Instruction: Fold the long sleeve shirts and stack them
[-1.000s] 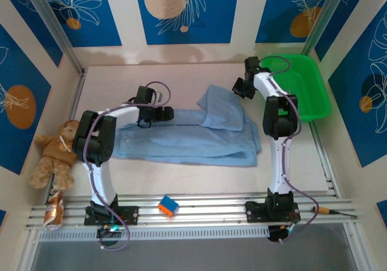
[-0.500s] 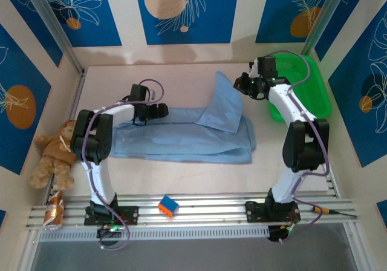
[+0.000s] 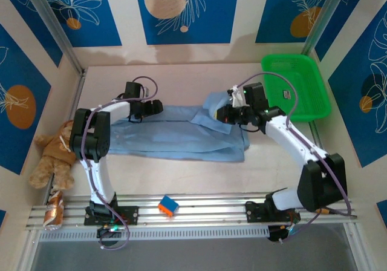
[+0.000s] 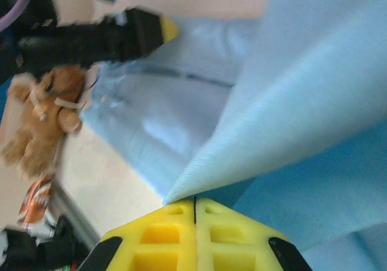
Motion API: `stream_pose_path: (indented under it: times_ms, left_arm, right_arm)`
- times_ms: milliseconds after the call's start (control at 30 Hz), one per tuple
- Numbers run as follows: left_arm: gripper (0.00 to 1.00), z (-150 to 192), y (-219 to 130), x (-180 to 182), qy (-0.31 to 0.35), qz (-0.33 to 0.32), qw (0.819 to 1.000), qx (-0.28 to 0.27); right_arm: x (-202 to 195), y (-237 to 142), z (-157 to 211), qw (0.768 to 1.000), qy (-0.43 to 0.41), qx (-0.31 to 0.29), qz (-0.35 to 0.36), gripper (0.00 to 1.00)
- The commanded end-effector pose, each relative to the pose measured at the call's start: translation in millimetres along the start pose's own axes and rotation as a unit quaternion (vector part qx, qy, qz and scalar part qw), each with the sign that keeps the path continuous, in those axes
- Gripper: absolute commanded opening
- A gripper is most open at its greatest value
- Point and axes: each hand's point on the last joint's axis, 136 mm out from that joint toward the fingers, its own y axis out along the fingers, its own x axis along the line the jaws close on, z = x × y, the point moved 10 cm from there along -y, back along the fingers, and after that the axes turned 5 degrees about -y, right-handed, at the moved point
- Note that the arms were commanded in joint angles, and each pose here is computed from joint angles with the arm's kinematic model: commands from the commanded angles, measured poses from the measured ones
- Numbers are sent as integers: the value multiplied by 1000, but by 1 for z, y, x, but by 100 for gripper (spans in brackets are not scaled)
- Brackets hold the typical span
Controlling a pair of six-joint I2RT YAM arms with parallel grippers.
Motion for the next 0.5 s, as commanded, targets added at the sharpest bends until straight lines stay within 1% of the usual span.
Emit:
stream_pose_path:
  times_ms: [0,167,233,300,400,467]
  left_arm:
    - [84,21,12,20,-40,-29,997,56]
    - [84,19,5,16,-47,-13,998,43]
    - [84,18,1,15,-51,-5,998,38]
    - [84,16,-5,11,-53,3,998,30]
    - [85,12,-18,6,-51,17,998,12]
    - [85,10,-26,3,-49,25,998,5]
  right_arm:
    - [16,3,18,996,-32,25,-73,0]
    - [30,40,56,986,-43,127,-103,0]
    - [32,56,69,979,-42,171,-100,0]
    - [34,69,78,974,-43,204,-93,4]
    - [42,80,83,969,-55,223,-88,27]
    - [48,78,84,969,-66,219,-93,38]
